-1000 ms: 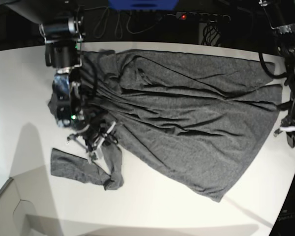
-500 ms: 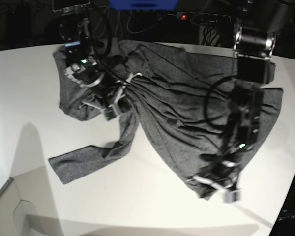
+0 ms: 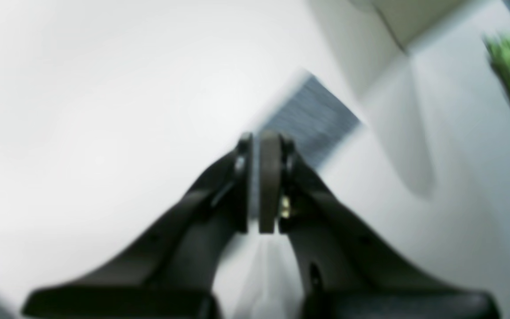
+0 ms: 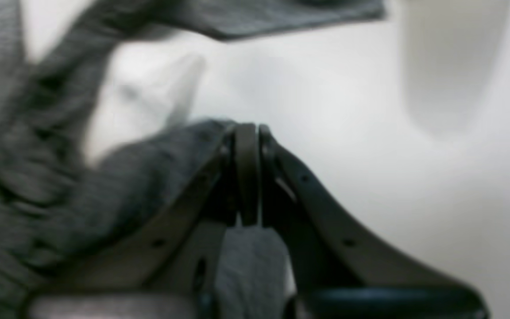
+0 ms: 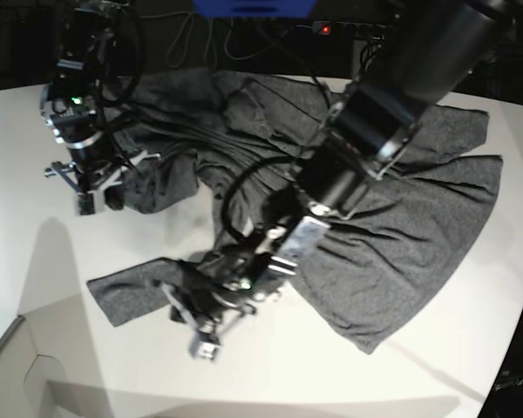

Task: Layout the t-shirt on the table in an organized manner, then fold the t-shirt properly
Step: 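Lift the shirt with the right gripper and lower the left gripper onto it, then grasp the shirt hem with the left gripper and drag it outward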

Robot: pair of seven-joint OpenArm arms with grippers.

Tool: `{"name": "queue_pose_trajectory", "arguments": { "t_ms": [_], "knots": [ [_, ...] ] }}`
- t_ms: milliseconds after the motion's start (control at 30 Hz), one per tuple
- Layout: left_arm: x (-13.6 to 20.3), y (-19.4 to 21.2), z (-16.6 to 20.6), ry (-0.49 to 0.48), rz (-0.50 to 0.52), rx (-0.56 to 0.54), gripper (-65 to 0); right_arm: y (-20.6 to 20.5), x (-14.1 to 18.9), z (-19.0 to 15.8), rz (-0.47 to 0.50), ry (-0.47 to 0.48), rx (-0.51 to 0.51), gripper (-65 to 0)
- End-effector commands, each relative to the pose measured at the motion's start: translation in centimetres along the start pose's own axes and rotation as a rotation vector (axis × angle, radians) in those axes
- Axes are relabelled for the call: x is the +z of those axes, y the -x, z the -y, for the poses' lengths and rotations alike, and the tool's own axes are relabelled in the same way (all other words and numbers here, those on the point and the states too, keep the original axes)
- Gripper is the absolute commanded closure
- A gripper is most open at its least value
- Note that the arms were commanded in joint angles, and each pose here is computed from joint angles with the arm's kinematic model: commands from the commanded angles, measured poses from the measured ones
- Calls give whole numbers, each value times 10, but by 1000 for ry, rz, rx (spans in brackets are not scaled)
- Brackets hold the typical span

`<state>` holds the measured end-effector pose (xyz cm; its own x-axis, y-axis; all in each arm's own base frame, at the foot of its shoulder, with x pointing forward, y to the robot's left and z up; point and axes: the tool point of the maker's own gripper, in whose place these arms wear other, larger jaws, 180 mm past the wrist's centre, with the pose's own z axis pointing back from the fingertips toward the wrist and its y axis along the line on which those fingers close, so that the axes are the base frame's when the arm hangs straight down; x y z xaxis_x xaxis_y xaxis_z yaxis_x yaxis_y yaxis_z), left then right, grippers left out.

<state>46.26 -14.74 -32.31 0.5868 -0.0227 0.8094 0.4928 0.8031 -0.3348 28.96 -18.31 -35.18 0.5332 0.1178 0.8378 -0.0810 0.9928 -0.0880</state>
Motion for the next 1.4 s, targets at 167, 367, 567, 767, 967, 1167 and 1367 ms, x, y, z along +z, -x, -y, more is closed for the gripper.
{"name": "queue_pose_trajectory", "arguments": {
  "t_ms": [167,367,567,767,967,1167,1367],
  "knots": [
    [-7,4,-39,-106,-32,-114,-31,4,12,24,15,64,-28,0],
    [-10,38,-74,-188,-48,-175,-31,8,15,31,8,87,-48,0],
    [-9,78,-74,-186,-132,-257,-31,8,16,32,9,92,-51,0],
    [7,99,-112,-236,-181,-317,-31,6,15,33,15,93,-50,0],
    [58,90,-218,-419,-178,-256,-31,4,14,32,18,89,-47,0],
    [117,53,-302,-592,-39,-21,-28,-3,12,32,34,88,-46,0],
    [164,18,-309,-569,137,137,-28,-3,12,32,34,87,-46,0]
  ]
}}
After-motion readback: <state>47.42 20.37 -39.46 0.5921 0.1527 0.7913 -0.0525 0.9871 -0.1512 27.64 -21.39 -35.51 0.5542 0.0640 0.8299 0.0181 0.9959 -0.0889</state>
